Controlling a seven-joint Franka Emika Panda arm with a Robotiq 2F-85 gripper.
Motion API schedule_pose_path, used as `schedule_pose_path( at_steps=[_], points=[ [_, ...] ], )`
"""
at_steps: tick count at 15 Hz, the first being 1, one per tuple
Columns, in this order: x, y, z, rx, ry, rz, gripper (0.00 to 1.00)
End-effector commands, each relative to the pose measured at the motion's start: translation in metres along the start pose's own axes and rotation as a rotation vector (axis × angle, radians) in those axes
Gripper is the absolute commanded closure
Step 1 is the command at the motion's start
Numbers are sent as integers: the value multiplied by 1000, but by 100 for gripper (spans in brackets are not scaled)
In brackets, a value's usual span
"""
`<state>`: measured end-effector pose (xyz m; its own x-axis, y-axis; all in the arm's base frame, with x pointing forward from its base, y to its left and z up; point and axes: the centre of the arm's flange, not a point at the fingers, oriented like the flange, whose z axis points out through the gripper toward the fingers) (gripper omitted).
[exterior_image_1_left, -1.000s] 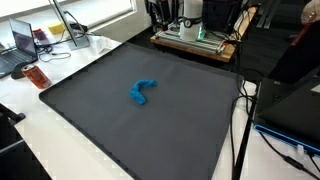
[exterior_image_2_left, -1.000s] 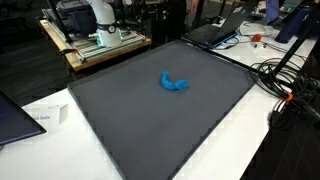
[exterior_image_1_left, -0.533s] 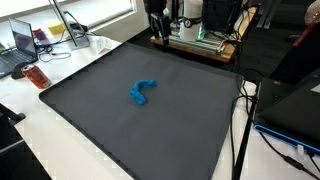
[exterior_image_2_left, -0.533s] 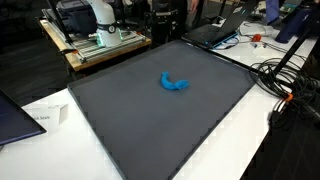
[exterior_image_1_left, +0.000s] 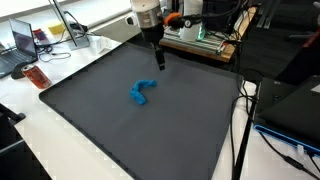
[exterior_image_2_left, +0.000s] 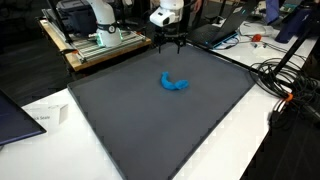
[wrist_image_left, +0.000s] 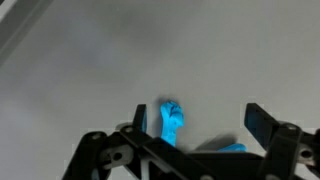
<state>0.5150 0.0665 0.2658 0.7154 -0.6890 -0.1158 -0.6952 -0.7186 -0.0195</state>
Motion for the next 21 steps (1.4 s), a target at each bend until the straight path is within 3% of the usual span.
schedule_pose_path(
  at_steps=[1, 14, 16, 19, 21],
  points=[
    [17, -20, 33, 23, -10, 76, 0],
    [59, 2, 100, -1, -19, 209, 0],
    [63, 3, 105, -2, -18, 219, 8],
    [66, 4, 109, -6, -30, 232, 36],
    [67, 4, 110, -10, -40, 234, 48]
  ],
)
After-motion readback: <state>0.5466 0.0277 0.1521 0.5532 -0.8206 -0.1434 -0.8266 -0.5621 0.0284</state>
